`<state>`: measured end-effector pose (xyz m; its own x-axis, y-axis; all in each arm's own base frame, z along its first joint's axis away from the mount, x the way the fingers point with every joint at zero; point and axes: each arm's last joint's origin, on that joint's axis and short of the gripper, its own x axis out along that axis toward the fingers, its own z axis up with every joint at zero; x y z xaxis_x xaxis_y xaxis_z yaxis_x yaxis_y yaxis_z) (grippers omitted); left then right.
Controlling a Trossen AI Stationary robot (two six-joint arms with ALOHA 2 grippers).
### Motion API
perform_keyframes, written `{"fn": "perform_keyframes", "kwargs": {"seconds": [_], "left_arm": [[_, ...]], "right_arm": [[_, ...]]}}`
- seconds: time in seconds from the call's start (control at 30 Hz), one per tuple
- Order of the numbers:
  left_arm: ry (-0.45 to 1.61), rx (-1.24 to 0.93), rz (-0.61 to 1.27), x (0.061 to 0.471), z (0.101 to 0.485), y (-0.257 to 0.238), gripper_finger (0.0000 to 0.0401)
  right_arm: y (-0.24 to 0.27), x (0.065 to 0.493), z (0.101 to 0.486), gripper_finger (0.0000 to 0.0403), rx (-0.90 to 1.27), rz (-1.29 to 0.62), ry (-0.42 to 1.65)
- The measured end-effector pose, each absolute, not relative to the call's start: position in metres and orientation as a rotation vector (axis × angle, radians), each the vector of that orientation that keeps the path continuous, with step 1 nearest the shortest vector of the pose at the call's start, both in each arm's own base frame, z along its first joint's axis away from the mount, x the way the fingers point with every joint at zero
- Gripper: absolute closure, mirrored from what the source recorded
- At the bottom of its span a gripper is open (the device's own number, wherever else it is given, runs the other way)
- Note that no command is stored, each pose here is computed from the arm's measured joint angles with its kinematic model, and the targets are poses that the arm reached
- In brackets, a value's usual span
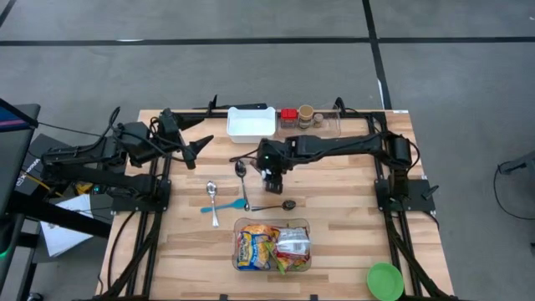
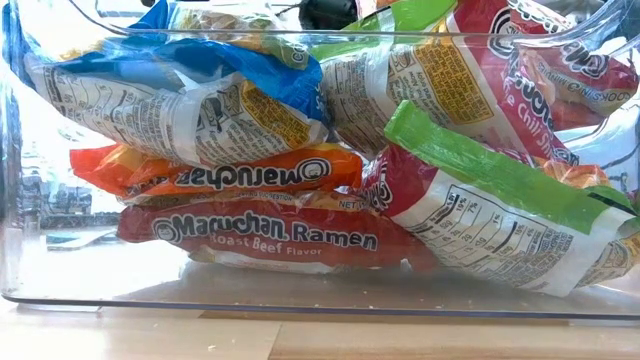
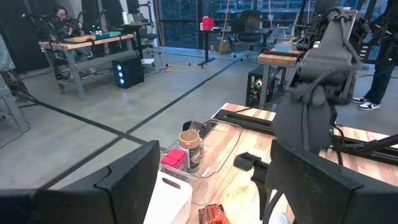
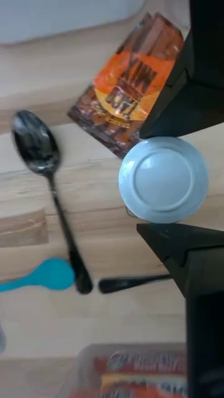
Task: Pick & Place Food Item
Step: Put the white seasoning into the top transparent bin
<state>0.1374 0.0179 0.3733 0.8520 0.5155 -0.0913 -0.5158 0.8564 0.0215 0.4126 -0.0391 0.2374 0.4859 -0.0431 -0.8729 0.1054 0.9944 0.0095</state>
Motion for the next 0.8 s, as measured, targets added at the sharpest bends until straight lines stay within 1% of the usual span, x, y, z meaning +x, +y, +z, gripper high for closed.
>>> {"fn": "perform_keyframes", "kwargs": {"seconds": [0.27,0.53,0.8], "left_arm": [[0.095,-0.003,0.542,0.137,0.373,0.018,0.0101],[0.096,-0.003,0.543,0.137,0.373,0.018,0.0101],[0.100,-0.002,0.542,0.137,0.373,0.018,0.0101]], "right_arm": [[-0.049,0.414,0.276,0.0214,0.087,-0.119,1.033],[-0.084,0.400,0.300,0.0214,0.140,-0.205,1.055],[-0.123,0.373,0.334,0.0214,0.315,-0.380,0.915]]}}
